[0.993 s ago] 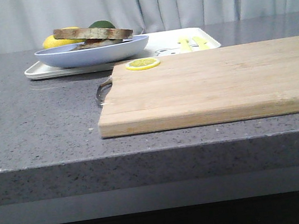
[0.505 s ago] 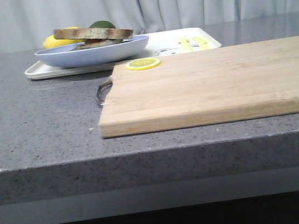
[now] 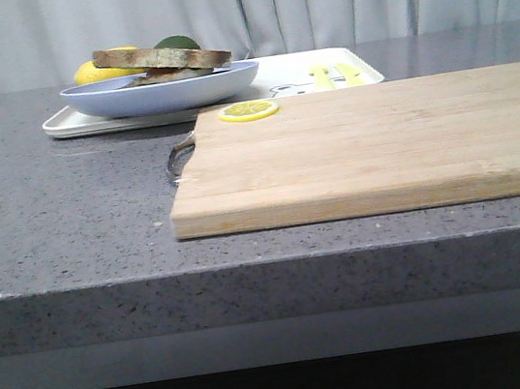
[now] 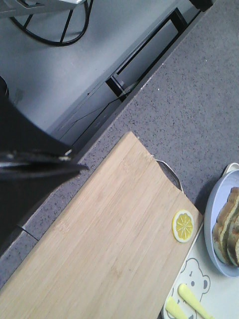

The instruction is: Place bread and move sandwich to tray

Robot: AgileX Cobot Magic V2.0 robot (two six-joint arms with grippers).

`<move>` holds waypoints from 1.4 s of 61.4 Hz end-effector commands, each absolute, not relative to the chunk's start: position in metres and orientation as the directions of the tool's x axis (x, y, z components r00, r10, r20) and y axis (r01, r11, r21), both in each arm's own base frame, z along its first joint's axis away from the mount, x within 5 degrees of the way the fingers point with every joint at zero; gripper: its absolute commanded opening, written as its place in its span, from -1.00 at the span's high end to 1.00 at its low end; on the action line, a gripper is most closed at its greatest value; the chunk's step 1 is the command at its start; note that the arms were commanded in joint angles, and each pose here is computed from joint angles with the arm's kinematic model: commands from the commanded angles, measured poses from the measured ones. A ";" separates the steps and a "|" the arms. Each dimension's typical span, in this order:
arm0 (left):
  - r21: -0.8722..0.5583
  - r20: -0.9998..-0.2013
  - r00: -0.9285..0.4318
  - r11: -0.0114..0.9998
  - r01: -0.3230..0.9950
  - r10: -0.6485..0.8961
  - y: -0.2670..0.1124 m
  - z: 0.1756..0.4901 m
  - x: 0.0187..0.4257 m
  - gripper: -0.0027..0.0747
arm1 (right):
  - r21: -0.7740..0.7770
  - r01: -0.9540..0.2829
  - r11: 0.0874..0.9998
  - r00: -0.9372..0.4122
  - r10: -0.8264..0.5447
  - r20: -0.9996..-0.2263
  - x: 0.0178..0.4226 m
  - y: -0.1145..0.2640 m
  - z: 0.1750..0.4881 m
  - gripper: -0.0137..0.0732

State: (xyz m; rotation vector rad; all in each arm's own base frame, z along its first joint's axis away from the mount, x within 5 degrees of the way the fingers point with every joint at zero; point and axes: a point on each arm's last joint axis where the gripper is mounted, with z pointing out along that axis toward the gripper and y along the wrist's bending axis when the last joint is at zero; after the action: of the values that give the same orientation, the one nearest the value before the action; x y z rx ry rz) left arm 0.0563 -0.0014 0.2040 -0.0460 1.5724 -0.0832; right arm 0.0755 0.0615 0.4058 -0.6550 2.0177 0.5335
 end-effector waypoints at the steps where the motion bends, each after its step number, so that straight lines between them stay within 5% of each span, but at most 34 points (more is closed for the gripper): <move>1: -0.094 -0.986 0.138 0.995 0.031 -0.098 -0.001 0.216 0.054 0.98 | 0.113 -0.628 0.770 -0.383 -0.180 -0.906 0.077 0.062 0.418 0.84; 75: -0.094 -0.986 0.138 0.995 0.031 -0.098 -0.001 0.216 0.054 0.98 | 0.118 -0.628 0.769 -0.388 -0.178 -0.904 0.077 0.062 0.417 0.84; 86: -0.094 -0.986 0.138 0.995 0.031 -0.098 -0.001 0.216 0.054 0.98 | 0.110 -0.519 0.847 -0.383 -0.116 -0.916 0.076 0.049 0.405 0.84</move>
State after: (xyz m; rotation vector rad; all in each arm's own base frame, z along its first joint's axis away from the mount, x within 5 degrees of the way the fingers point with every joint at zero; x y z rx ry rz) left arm 0.0563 -0.0013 0.2074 -0.0477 1.5344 -0.0851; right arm 0.0761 0.0556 0.3974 -0.5761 2.0383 0.5050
